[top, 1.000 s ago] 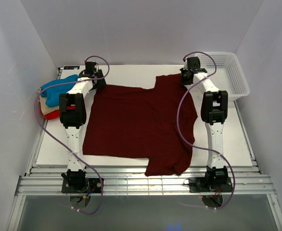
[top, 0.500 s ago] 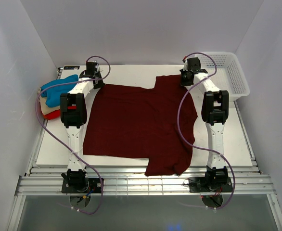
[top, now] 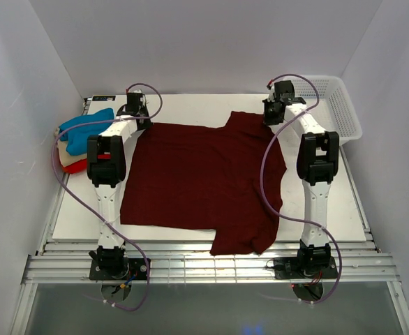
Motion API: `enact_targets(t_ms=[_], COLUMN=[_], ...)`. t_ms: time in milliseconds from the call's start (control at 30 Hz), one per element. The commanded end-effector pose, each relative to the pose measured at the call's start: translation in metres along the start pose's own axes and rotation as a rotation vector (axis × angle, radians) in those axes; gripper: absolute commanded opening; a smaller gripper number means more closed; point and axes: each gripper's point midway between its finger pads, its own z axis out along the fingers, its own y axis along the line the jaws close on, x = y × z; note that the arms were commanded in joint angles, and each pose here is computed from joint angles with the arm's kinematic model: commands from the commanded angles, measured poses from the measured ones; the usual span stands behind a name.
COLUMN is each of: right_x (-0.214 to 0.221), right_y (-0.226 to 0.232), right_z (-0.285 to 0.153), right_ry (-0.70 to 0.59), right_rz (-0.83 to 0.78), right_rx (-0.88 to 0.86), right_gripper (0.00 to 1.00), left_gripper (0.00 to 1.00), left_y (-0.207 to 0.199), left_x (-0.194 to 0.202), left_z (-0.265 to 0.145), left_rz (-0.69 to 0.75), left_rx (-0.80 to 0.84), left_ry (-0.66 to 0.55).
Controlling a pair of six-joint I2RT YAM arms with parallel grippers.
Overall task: Fold and stack the t-shirts
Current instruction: Grap the side of the flattened tshirt furthest away from the robot with both arms
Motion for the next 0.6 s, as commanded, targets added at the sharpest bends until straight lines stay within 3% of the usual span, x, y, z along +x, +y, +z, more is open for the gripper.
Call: enact_targets(t_ms=[0,233,567], right_x=[-0.025,-0.006,0.054], right_y=[0.015,0.028,0.055], right_z=[-0.051,-0.088,-0.131], right_ry=[-0.070,-0.049,0.047], right_rz=[-0.013,-0.044,-0.066], right_rx=[-0.034,-0.032,-0.044], right_gripper=[0.08,0.08,0.08], left_gripper=[0.01,0.00,0.00], left_y=[-0.009,-0.001,0.014], left_x=[-0.053,-0.060,-0.022], left_z=[-0.053,-0.093,-0.139], left_rz=[0.014,0.013,-0.013], left_rx=[0.016,-0.002,-0.004], left_ry=[-0.132,-0.196,-0.191])
